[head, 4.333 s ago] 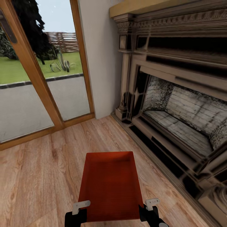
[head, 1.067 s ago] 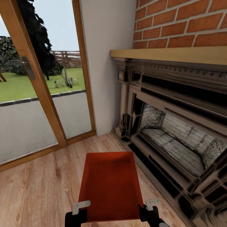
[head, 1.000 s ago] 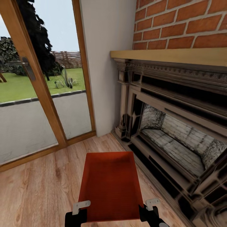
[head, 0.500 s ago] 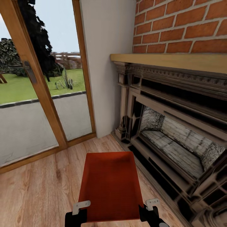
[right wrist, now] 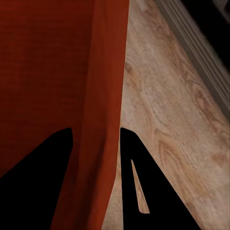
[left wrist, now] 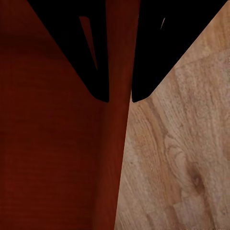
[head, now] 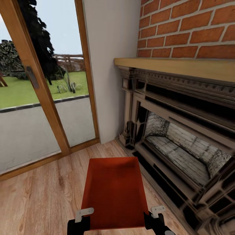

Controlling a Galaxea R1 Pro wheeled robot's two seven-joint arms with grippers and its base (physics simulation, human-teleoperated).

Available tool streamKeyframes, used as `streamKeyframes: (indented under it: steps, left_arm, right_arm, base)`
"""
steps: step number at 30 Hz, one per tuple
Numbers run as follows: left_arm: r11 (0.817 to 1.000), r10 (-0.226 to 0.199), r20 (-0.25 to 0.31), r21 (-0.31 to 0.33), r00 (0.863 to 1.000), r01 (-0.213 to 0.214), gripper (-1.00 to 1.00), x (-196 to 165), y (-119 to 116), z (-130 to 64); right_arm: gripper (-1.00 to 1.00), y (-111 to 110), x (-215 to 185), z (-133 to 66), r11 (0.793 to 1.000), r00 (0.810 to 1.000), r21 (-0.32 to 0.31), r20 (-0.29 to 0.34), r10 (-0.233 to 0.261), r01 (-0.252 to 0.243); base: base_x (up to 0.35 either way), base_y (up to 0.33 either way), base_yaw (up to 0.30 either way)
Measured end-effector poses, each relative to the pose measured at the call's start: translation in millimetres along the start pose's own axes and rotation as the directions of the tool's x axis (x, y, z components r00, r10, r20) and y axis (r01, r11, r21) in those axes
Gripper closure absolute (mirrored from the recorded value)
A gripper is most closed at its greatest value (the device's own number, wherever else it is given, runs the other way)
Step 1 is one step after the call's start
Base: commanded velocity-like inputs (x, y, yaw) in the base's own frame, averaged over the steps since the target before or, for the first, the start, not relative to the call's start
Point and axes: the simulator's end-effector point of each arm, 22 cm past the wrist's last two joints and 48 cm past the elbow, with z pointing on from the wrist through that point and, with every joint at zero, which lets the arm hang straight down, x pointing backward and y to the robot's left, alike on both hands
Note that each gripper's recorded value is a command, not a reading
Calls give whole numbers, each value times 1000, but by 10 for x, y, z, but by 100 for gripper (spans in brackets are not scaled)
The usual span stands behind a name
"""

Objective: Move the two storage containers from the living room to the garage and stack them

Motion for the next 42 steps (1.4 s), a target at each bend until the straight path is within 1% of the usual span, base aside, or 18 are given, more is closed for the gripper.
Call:
streamKeyframes:
  steps: [42]
  left_arm:
    - [1000, 0, -3, 0, 1000, 0, 100, -361, 57, -460]
  right_arm:
    - [100, 34, -348, -474, 1000, 1000, 0, -3, 0, 0]
  base:
    - [0, 0, 0]
